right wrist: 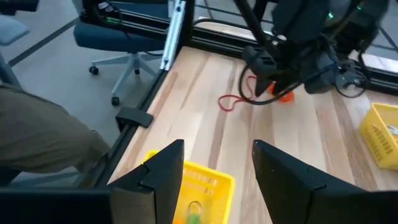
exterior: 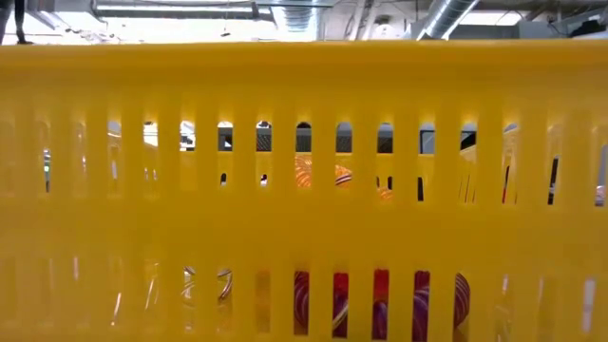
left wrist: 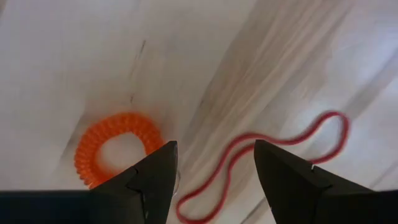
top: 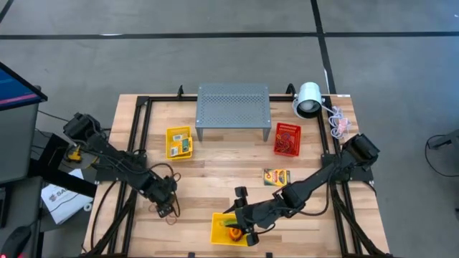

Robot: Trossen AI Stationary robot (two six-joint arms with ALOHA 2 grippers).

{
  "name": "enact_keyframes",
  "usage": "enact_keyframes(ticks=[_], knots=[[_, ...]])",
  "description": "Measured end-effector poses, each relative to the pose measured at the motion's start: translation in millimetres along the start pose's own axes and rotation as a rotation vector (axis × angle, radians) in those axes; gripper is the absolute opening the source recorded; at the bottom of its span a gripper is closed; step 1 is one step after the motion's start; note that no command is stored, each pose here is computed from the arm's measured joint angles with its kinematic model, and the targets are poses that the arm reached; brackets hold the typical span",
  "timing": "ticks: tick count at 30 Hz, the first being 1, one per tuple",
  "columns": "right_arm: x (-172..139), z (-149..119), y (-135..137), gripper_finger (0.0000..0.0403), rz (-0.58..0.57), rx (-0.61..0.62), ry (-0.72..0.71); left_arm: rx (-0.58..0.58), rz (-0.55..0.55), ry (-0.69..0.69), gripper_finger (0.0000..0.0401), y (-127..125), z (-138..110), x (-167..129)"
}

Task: Pick & Place Office Desk Supplies
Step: Put the orange spiral keychain into the bottom yellow bin

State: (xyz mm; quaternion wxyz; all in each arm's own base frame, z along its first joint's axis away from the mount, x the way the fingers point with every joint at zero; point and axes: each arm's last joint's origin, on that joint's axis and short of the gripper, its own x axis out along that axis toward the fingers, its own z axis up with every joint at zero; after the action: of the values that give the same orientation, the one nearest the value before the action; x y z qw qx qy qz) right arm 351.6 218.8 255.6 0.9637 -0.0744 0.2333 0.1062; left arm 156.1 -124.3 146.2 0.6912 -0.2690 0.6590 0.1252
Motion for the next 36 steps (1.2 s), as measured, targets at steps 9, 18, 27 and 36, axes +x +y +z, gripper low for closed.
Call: enact_keyframes(ticks=[9,18,27,36], knots=[[0,0,1,0.0186,0.005,-0.006,0.002,-0.026,-0.042,0.055,0.0209,0,-3,-6],[0,0,0,0.0186,0.003,-0.003,0.002,-0.074,-0.010,-0.001,0.0209,10,-6,-26],[0,0,0,0.0186,0.003,-0.002,-0.002,-0.085,0.059,-0.015,0.0209,13,-5,-20],[0,1,0,0.0186,0.003,-0.001,-0.003,-0.059,0.109,0.007,0.0209,5,-1,2]])
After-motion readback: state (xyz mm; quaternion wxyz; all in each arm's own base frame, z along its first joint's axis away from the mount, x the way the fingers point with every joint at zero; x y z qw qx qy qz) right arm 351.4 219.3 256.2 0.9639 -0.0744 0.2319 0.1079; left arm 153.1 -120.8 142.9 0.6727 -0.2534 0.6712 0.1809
